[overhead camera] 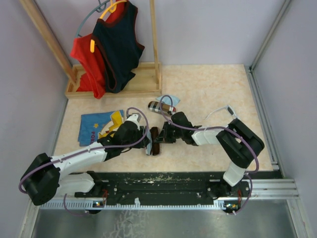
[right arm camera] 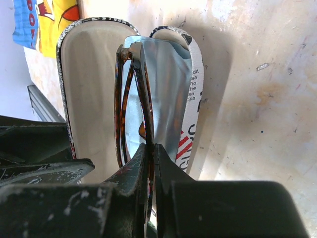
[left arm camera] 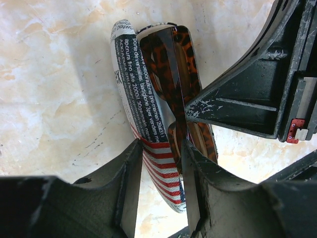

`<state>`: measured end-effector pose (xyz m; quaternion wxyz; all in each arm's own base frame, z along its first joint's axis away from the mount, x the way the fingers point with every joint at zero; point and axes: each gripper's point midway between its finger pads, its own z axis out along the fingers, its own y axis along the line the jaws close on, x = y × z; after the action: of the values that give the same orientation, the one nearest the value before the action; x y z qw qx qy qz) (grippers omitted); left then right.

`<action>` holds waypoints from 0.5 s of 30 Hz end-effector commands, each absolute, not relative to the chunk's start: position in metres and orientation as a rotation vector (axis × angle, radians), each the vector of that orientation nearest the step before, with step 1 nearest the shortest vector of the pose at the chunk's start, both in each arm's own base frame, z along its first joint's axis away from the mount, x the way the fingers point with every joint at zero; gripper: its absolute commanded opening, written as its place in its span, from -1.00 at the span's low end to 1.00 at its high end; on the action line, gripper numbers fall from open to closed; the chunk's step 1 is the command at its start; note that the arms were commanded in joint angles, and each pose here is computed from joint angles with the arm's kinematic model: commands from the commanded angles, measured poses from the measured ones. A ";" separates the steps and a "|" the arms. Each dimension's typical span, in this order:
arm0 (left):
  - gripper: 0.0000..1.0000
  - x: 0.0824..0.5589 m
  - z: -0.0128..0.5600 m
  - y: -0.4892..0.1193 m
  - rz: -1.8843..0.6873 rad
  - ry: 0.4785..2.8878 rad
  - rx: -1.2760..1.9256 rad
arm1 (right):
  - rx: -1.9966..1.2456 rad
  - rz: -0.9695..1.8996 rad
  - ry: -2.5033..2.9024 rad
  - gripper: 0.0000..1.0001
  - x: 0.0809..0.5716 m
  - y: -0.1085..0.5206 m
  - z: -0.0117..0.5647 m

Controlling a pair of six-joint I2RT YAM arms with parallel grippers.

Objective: Organize the sunglasses
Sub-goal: Place the sunglasses in the sunglasses case.

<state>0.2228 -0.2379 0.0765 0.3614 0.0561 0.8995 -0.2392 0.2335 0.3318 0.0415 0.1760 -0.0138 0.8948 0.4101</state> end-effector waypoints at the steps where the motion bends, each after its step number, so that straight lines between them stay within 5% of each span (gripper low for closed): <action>1: -0.14 0.230 0.089 -0.245 -0.629 2.281 0.156 | -0.078 1.246 2.443 -1.00 0.244 0.351 0.064; 15: -0.15 0.229 0.091 -0.243 -0.630 2.275 0.154 | -0.058 1.180 2.464 -0.84 0.246 0.344 0.059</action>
<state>0.2229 -0.2379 0.0766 0.3620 0.0578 0.8993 -0.2386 0.2336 0.3329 0.0374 0.1714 -0.0106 0.8955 0.4105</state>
